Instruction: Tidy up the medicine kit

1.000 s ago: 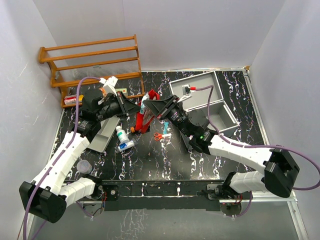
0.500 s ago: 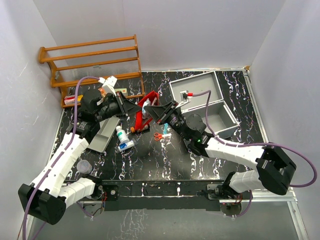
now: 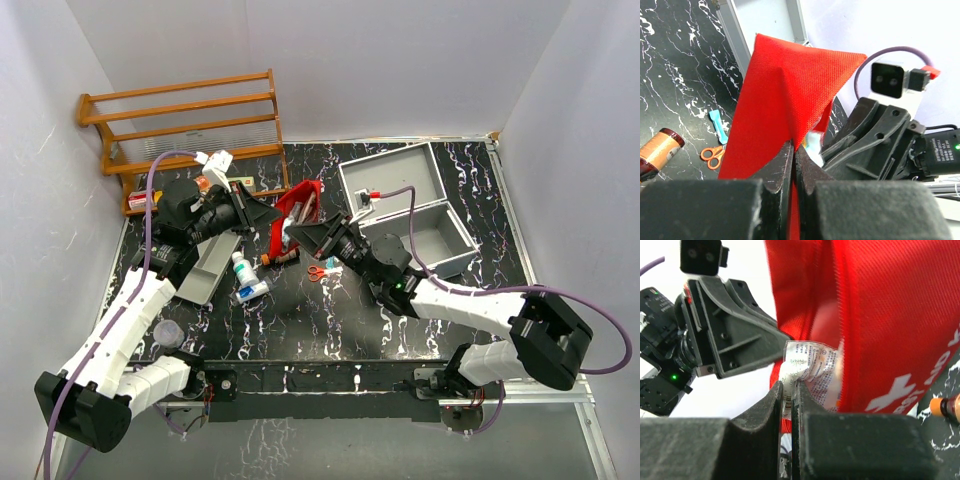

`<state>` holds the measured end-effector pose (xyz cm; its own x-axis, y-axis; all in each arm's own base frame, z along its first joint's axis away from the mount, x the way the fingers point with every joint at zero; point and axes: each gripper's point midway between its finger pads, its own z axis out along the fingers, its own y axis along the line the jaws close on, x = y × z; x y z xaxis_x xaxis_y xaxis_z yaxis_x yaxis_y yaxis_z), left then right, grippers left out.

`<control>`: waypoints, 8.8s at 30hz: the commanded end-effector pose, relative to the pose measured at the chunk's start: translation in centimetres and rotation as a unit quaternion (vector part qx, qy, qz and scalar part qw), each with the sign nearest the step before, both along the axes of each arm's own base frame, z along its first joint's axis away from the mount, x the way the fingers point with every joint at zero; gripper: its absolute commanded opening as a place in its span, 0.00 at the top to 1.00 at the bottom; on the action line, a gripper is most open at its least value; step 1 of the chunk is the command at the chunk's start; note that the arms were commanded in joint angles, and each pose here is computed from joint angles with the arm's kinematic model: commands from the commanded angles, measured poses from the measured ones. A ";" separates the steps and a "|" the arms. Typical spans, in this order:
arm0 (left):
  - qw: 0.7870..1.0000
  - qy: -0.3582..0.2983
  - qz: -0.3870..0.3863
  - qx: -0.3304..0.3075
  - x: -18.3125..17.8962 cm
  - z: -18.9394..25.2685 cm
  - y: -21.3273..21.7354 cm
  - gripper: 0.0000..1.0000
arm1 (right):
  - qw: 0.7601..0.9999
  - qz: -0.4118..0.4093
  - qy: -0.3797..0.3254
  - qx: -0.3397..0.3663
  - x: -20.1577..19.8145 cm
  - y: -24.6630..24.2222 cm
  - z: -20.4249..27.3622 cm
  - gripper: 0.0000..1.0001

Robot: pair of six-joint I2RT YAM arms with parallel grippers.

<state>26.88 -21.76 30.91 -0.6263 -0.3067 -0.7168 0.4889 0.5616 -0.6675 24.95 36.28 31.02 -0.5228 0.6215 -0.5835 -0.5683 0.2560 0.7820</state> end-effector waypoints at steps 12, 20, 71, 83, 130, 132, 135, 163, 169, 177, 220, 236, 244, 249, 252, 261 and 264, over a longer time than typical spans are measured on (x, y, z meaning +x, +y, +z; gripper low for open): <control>0.999 -0.040 -0.003 0.022 0.1 0.3 0.3 1.00 | 0.994 -0.071 0.071 -0.049 0.8 -3.0 -0.7 0.62; 0.999 -0.026 -0.006 0.039 0.7 -1.8 0.2 1.00 | 0.985 -0.056 0.115 -0.118 0.3 -2.8 -2.6 0.63; 0.973 0.228 0.026 -0.021 -2.8 -15.5 0.0 1.00 | 0.906 0.022 0.241 -0.346 -3.1 2.0 -15.2 0.78; 0.974 0.224 0.015 -0.015 -2.9 -15.3 -0.2 1.00 | 0.890 0.021 0.263 -0.371 -3.2 2.5 -18.6 0.85; 0.992 0.125 0.011 0.029 -1.3 -10.4 0.4 1.00 | 0.917 -0.133 0.241 -0.288 -1.1 -3.8 -11.0 0.54; 0.992 0.118 0.015 0.028 -1.1 -10.1 0.5 1.00 | 0.914 -0.140 0.248 -0.288 -1.1 -4.1 -11.3 0.51; 0.992 0.115 0.030 0.037 -0.8 -10.1 0.9 1.00 | 0.913 -0.148 0.249 -0.288 -0.9 -4.3 -11.5 0.46; 0.982 0.126 0.127 0.058 -0.8 -9.8 3.9 1.00 | 0.768 -0.172 0.229 -0.574 9.2 -8.2 -23.7 0.53; 0.981 0.132 0.125 0.061 -1.1 -10.2 4.0 1.00 | 0.755 -0.158 0.235 -0.591 9.7 -7.5 -25.8 0.57; 0.982 0.132 0.119 0.064 -1.1 -10.2 3.8 1.00 | 0.753 -0.124 0.253 -0.595 10.1 -7.7 -27.9 0.71; 0.942 0.300 0.108 -0.108 -1.6 -16.2 0.1 1.00 | 0.912 -0.137 0.237 -0.304 0.9 -3.1 -11.2 0.93; 0.939 0.315 0.115 -0.082 -2.0 -17.4 0.5 1.00 | 0.906 -0.144 0.275 -0.289 2.2 0.2 -14.3 0.90; 0.940 0.313 0.111 -0.081 -2.1 -17.2 0.5 1.00 | 0.898 -0.162 0.290 -0.288 2.9 0.5 -15.3 0.89; 0.940 0.313 0.112 -0.081 -2.1 -17.2 0.5 1.00 | 0.896 -0.163 0.292 -0.291 2.9 0.6 -15.5 0.85; 0.940 0.313 0.111 -0.080 -2.1 -17.1 0.5 1.00 | 0.895 -0.165 0.291 -0.294 2.8 0.3 -15.2 0.75; 0.943 0.307 0.108 -0.073 -2.1 -16.8 0.5 1.00 | 0.895 -0.170 0.264 -0.317 2.0 -2.4 -13.7 0.64; 0.943 0.306 0.106 -0.073 -2.1 -16.8 0.5 1.00 | 0.889 -0.176 0.262 -0.331 1.5 -3.7 -13.7 0.63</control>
<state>24.52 -20.89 12.43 -0.8164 -0.5566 -0.1540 -0.1715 0.4883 -0.8557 26.29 34.52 15.01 -0.7176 0.4025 -0.5683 0.0491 0.8433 0.5353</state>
